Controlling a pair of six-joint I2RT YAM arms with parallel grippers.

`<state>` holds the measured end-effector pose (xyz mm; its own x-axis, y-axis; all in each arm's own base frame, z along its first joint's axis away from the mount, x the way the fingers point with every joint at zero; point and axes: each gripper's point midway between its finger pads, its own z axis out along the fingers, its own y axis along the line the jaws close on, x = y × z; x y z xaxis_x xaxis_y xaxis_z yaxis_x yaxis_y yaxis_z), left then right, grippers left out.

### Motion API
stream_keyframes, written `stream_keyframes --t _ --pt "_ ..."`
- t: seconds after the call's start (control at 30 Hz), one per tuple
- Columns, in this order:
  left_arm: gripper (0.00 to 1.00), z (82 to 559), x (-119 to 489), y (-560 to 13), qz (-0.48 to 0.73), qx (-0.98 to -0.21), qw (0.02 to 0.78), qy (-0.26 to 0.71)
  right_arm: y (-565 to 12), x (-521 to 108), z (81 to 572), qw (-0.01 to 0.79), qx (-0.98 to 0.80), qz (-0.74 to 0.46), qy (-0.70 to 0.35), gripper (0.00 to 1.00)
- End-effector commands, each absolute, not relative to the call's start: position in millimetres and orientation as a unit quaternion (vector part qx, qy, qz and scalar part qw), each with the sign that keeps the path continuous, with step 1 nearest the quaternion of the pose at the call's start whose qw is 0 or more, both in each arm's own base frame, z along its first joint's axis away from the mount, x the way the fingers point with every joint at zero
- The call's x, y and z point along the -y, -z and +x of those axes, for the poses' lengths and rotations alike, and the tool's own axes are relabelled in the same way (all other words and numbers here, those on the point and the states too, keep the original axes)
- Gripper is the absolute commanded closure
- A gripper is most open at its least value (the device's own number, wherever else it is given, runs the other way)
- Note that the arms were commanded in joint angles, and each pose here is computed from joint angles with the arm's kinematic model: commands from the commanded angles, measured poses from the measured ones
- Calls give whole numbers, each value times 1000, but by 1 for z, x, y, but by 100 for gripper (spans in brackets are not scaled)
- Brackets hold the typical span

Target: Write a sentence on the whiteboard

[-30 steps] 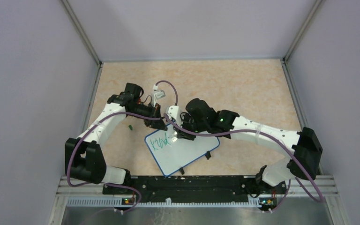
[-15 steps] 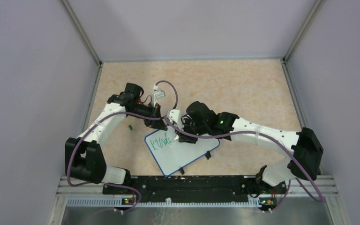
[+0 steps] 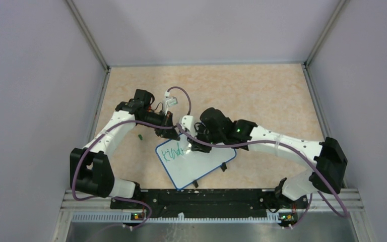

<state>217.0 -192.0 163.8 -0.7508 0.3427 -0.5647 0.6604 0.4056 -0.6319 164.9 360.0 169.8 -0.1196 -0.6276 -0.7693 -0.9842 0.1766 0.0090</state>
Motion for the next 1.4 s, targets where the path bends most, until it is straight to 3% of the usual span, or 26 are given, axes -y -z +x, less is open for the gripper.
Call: stream_keyframes --t 0.0,0.47,0.97,1.37 --pt "100 213 188 -145 306 -838 155 424 -207 -372 191 385 -688 -553 -270 100" --pt "100 213 188 -144 305 -839 154 424 -197 -347 198 382 -706 -546 -243 100" --pt "100 213 188 -144 306 -839 152 424 -167 -342 162 325 -690 -593 -260 100" --pt "100 213 188 -144 306 -839 153 424 -203 -347 173 364 -683 -571 -274 100"
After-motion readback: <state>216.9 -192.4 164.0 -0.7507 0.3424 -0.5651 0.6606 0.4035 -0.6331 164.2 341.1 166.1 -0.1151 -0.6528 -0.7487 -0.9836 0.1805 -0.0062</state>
